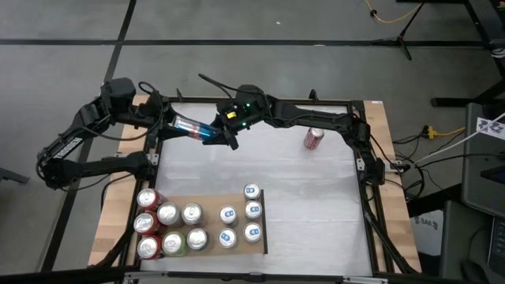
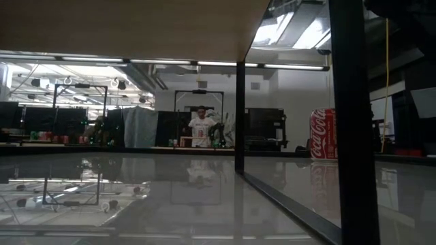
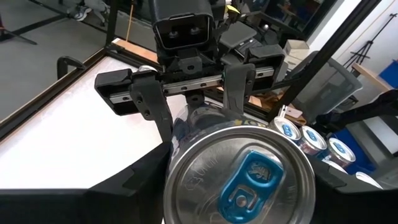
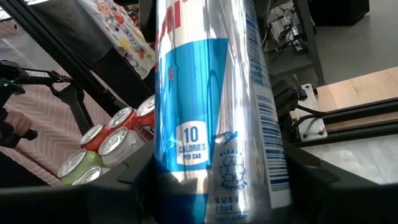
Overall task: Place canned beverage on shelf
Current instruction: Put the blue soda can on the shelf aligned with the other blue soda cans
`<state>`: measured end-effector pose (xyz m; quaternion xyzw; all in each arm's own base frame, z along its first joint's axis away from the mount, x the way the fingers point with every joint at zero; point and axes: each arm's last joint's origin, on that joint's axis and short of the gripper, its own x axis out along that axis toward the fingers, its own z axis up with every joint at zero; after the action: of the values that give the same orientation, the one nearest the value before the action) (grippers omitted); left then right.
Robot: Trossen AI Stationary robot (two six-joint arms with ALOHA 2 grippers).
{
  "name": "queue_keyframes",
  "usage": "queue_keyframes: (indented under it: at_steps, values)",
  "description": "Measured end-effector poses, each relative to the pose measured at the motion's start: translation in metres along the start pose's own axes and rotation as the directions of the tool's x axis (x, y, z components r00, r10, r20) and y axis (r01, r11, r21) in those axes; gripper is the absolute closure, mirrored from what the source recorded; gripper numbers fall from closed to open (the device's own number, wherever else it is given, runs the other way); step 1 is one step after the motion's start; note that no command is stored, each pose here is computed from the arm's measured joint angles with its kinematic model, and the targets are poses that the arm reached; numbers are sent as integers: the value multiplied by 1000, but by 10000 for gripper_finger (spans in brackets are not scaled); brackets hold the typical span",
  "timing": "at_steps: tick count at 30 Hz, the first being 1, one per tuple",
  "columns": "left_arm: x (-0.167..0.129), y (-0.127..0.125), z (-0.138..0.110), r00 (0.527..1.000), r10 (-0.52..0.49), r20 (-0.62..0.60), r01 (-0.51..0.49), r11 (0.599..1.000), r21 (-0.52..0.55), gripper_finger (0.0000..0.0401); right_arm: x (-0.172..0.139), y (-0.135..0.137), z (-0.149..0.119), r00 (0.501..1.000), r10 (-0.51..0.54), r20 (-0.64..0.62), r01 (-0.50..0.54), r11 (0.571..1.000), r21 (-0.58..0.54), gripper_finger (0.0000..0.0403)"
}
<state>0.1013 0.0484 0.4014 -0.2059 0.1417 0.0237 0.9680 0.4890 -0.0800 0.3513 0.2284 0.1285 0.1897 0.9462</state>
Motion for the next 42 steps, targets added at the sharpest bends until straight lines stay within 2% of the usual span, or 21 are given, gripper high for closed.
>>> queue_keyframes:
  at_steps: [3,9,18,23,36,42]
  values:
    - [0,0,0,1000,16,4,-16,1000,0,169,0,0,0,1000,-1,-1,1,1000,0,164]
    - [0,2,1,998,58,14,-58,998,-2,170,0,-1,0,1000,-10,2,10,1000,3,121]
    - [0,2,0,998,65,14,-65,998,-3,170,0,0,0,1000,-4,0,4,1000,3,70]
    - [0,2,0,998,65,14,-65,998,-3,170,-2,-3,1,1000,-9,3,9,1000,4,67]
    - [0,2,0,998,63,14,-63,998,-3,171,-13,-14,6,998,56,-20,-56,998,12,72]
    - [0,2,0,998,69,12,-68,998,-5,171,-25,-27,5,997,46,-67,-42,997,65,72]
